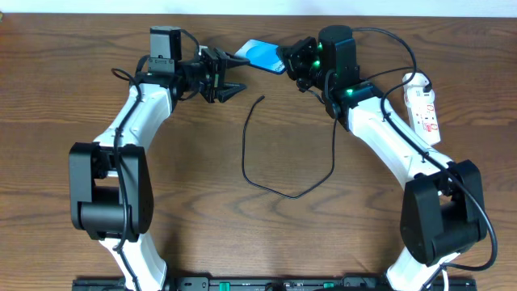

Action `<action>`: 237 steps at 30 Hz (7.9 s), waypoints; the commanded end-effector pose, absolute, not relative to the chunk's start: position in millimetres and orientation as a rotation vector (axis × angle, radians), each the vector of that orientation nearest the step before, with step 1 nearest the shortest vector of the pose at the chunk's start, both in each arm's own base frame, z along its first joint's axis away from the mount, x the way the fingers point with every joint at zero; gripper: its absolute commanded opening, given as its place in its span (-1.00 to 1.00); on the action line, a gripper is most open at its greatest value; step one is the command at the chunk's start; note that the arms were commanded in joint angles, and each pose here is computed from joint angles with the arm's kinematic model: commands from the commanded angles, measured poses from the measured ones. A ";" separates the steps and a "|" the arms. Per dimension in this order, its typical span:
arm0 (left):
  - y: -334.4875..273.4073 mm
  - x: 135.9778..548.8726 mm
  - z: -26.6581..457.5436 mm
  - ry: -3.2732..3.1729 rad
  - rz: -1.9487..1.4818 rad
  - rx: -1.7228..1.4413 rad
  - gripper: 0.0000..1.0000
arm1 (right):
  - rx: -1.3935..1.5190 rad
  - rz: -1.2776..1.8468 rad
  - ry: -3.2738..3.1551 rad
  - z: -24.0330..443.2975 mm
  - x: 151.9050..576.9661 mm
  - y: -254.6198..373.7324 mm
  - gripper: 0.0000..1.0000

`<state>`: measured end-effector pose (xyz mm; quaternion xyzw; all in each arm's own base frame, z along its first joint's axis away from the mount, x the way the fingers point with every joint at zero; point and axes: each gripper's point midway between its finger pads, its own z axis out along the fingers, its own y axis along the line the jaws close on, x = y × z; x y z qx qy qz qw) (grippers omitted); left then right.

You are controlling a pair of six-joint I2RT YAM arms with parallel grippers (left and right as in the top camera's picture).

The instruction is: Plug charger to phone and switch on socket

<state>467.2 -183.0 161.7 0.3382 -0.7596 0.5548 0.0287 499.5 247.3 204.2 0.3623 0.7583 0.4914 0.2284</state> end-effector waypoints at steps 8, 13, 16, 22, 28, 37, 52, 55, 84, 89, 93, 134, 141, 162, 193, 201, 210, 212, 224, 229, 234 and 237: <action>-175.2 497.8 186.5 -2.317 1.825 1.225 0.19 | 1.084 1.532 1.986 244.0 491.9 270.0 -0.97; -174.6 504.5 189.4 -2.314 1.845 1.271 0.18 | 1.066 1.558 1.975 249.2 489.7 277.8 -0.97; -177.7 505.2 188.1 -2.323 1.838 1.286 0.18 | 1.063 1.559 1.979 249.1 488.5 279.7 -0.97; -177.7 509.5 185.7 -2.320 1.824 1.353 0.17 | 1.051 1.566 1.994 248.5 483.7 287.7 -0.98; -172.6 516.2 185.7 -2.319 1.830 1.420 -0.04 | 1.054 1.560 2.016 244.9 479.6 292.1 -0.97; -168.2 526.2 202.3 -2.337 1.945 1.383 -0.28 | 1.095 1.512 2.022 237.0 481.0 286.2 -0.97; -167.7 526.9 204.3 -2.339 1.958 1.374 -0.85 | 1.034 1.532 2.061 237.6 476.0 291.9 -0.97; -167.7 526.9 204.3 -2.338 1.958 1.375 -0.85 | 1.028 1.531 2.064 237.5 475.5 292.4 -0.97; -160.8 469.3 243.9 -2.580 2.290 0.086 -0.86 | -0.069 1.066 2.164 217.7 479.5 240.0 0.40; -162.0 458.0 248.3 -2.567 2.334 -0.120 -0.85 | -0.206 1.133 2.166 218.9 461.4 262.4 0.31; -162.1 456.7 248.8 -2.563 2.338 -0.139 -0.85 | -0.260 1.157 2.169 219.0 449.1 282.9 0.18; 21.4 515.8 233.6 -2.434 2.239 1.215 -0.86 | 0.011 0.829 2.642 143.9 452.8 266.8 -0.27; 21.0 515.2 233.9 -2.432 2.241 1.208 -0.86 | -0.096 0.802 2.721 125.0 473.1 291.8 -0.37; 15.4 512.1 225.3 -2.460 2.206 1.183 -0.85 | 0.227 0.810 2.874 57.2 468.5 304.5 -0.21; 3.7 512.3 225.2 -2.477 2.204 1.135 -0.85 | 0.444 0.832 2.967 -8.1 466.7 307.7 -0.62; 2.2 507.5 214.9 -2.470 2.151 1.155 -0.85 | 0.288 0.826 2.944 -7.2 474.1 299.5 -0.98; -1.5 505.3 212.6 -2.465 2.138 1.141 -0.85 | -0.322 1.222 2.754 25.5 473.2 306.0 -0.98; -4.5 504.2 213.4 -2.464 2.143 1.118 -0.85 | -0.482 1.403 2.644 42.8 464.5 309.6 -0.98; -32.5 491.4 221.9 -2.442 2.189 0.882 -0.85 | -0.866 1.545 2.445 111.7 415.4 280.8 -0.98; -48.3 483.4 228.1 -2.405 2.210 0.763 -0.86 | -0.957 1.537 2.402 146.7 394.5 280.2 -0.98; -54.1 478.6 236.6 -2.400 2.251 0.648 -0.86 | -1.002 1.569 2.341 176.9 379.4 291.1 -0.98; -55.4 476.9 243.0 -2.415 2.284 0.569 -0.86 | -1.024 1.639 2.293 189.1 369.4 302.9 -0.98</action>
